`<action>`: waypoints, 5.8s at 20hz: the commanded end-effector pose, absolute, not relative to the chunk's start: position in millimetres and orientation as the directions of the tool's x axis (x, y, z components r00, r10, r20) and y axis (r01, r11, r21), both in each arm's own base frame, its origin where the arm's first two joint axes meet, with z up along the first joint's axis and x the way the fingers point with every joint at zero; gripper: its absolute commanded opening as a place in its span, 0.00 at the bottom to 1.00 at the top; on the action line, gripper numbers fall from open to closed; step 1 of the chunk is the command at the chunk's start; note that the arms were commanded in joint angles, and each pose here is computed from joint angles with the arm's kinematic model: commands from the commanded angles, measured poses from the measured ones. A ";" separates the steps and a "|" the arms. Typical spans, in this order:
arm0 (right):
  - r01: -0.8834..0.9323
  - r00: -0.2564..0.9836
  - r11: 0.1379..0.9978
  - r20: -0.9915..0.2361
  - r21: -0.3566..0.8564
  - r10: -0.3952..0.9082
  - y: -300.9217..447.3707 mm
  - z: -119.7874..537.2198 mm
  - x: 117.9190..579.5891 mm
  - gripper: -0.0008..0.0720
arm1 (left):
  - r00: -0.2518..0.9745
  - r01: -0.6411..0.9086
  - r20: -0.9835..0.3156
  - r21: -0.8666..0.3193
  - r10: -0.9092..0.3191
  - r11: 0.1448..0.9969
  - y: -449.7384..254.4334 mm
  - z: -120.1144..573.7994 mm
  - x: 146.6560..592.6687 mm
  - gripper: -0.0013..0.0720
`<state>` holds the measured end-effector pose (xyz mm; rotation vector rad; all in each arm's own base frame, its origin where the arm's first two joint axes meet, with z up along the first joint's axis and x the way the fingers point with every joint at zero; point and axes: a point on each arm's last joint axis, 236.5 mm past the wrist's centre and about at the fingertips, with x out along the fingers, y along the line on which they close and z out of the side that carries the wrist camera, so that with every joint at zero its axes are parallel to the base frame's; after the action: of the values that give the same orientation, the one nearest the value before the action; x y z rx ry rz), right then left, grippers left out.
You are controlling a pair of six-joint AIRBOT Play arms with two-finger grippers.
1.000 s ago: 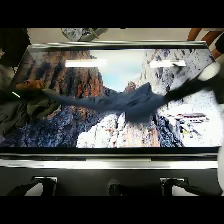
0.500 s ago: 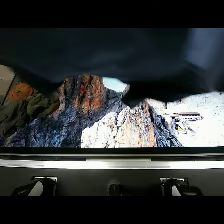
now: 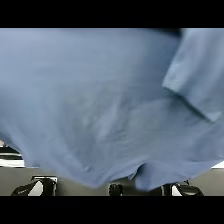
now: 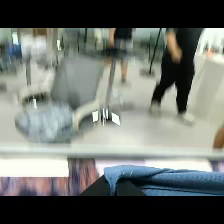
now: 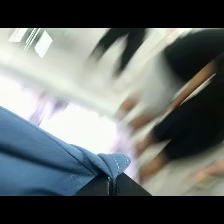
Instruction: Fold the shirts.
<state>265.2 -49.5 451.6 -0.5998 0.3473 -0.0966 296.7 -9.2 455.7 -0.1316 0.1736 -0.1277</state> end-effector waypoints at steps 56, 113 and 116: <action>-0.193 -0.168 0.934 -0.948 0.299 0.269 -46.1 -63.4 285.1 0.55 | -0.169 -0.308 -0.886 -0.368 -0.431 0.877 -46.7 -117.8 224.6 0.06; -0.047 0.147 0.744 -0.732 0.666 0.665 -50.7 -82.3 449.8 0.99 | 0.305 0.088 -0.810 -0.500 -0.501 0.862 -87.1 81.3 473.1 0.75; -0.001 0.163 0.760 -0.750 0.650 0.641 -34.1 -102.1 466.9 0.99 | 0.301 0.169 -0.798 -0.494 -0.522 0.853 -122.1 98.1 463.8 0.75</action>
<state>456.6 -46.7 -83.5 0.5388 1.3292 0.5349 471.6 -94.6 76.4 -0.3937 1.2224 -0.4166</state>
